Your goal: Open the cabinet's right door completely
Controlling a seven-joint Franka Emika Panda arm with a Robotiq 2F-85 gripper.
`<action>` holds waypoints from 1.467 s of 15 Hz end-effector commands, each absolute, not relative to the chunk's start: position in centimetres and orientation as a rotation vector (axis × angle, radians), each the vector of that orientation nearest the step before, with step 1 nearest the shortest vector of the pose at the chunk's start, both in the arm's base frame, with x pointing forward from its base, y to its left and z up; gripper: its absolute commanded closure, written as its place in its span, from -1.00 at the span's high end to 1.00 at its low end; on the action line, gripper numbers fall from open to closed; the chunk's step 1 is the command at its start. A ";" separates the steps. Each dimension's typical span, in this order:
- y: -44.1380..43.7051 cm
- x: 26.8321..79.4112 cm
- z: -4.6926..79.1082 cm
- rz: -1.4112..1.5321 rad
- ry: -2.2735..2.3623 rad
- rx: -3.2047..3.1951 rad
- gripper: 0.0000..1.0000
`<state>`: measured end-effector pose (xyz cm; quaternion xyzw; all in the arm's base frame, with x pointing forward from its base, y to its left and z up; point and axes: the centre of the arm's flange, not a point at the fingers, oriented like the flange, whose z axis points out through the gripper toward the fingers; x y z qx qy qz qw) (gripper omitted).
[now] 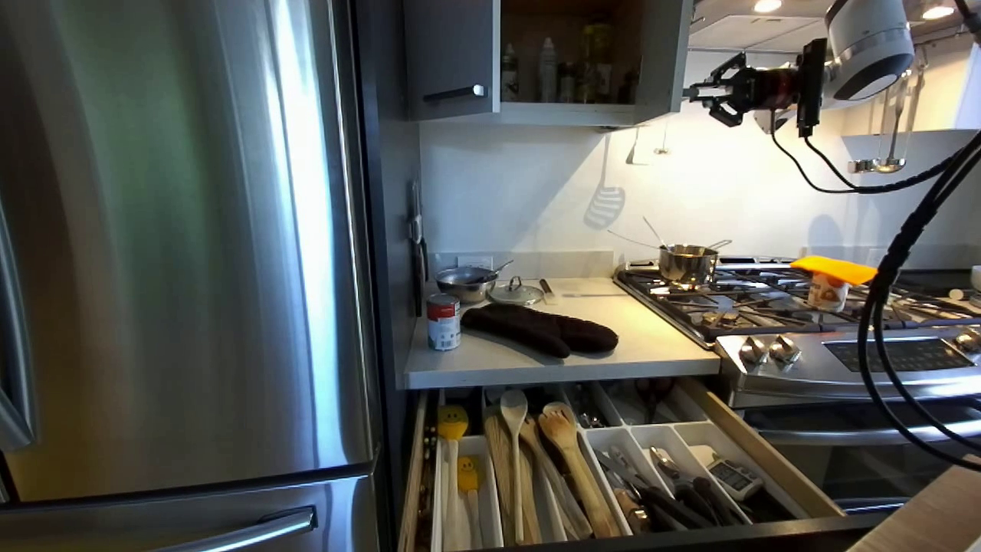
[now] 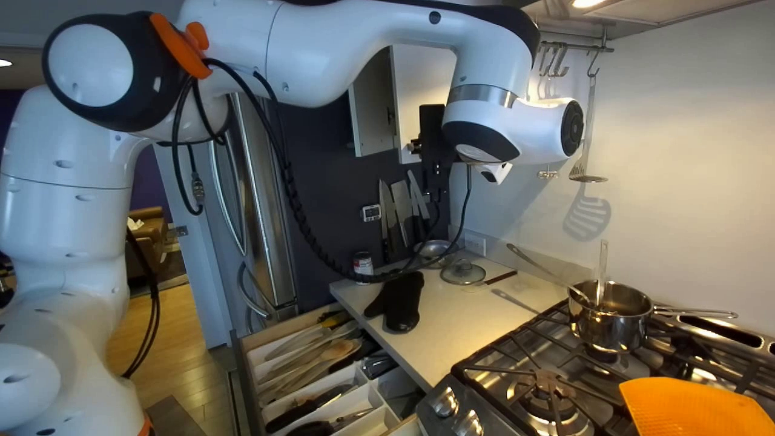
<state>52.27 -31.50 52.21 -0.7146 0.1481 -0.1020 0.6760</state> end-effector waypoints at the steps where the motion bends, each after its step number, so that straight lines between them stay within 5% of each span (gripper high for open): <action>1: -34.0 53.0 52.8 -0.332 0.418 -1.542 -0.03; 3: -35.3 53.1 52.6 -0.393 0.457 -1.511 0.08; 9: -38.0 51.6 51.5 -0.489 0.683 -1.558 0.99; 17: -37.9 44.3 56.2 -0.584 1.025 -1.886 1.00; 22: -36.7 37.1 58.3 -0.330 0.999 -2.152 1.00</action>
